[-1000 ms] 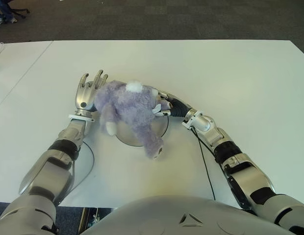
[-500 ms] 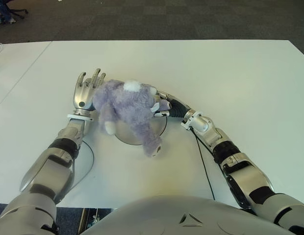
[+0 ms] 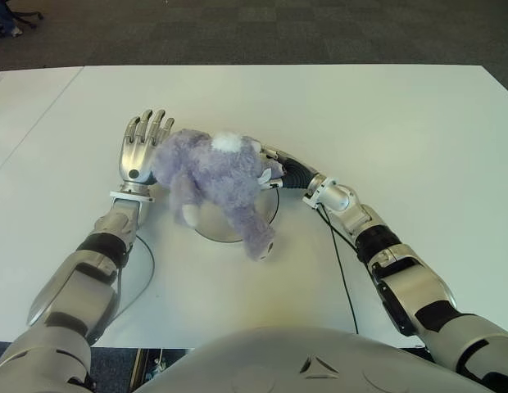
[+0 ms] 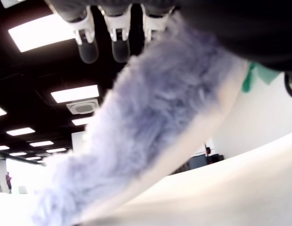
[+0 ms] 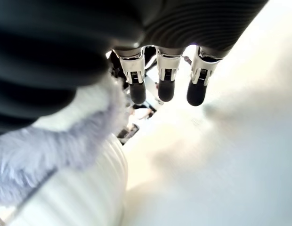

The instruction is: Put the doll into the plate.

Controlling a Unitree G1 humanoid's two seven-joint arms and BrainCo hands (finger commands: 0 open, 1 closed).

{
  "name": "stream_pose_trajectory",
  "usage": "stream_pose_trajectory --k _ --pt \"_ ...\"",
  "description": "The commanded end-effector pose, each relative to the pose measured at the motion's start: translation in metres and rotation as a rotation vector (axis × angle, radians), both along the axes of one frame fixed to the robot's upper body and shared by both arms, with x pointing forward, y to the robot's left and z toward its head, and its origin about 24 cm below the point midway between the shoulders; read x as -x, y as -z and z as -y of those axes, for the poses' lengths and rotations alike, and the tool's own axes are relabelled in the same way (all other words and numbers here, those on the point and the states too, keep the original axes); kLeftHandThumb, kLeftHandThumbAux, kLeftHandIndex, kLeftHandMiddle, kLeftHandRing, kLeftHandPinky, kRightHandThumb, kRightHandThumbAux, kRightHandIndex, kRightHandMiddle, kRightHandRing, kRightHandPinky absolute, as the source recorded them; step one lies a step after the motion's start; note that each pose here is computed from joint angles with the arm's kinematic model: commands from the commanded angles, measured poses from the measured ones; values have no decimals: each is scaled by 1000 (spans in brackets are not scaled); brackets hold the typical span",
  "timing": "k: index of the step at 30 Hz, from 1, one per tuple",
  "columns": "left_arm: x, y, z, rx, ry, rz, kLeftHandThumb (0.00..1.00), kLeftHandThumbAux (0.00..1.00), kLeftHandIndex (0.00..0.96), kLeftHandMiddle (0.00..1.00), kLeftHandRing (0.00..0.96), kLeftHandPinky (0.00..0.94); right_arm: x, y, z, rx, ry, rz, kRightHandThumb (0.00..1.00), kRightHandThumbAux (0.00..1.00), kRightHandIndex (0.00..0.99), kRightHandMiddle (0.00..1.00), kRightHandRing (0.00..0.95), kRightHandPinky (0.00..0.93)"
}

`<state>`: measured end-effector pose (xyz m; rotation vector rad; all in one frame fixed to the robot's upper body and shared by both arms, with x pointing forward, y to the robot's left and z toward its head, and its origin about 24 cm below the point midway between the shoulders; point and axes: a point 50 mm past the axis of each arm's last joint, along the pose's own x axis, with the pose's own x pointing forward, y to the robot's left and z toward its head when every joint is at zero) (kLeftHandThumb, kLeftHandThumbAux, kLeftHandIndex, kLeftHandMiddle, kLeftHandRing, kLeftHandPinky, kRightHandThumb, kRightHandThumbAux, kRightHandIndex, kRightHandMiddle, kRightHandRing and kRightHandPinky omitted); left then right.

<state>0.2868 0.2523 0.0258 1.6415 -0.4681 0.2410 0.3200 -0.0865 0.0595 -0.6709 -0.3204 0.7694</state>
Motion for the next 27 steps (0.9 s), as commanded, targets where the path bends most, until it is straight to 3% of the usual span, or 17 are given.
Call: stream_pose_trajectory --k 1,13,27 --pt "23 22 8 58 35 -70 52 121 0 0 0 0 2 -19 -1 -62 -60 42 0 349 0 0 0 0" --pt "25 21 8 59 34 -72 51 121 0 0 0 0 18 -39 8 -165 -112 114 0 327 0 0 0 0" --pt "27 20 7 60 36 -70 51 121 0 0 0 0 21 -39 21 -200 -87 102 0 328 0 0 0 0"
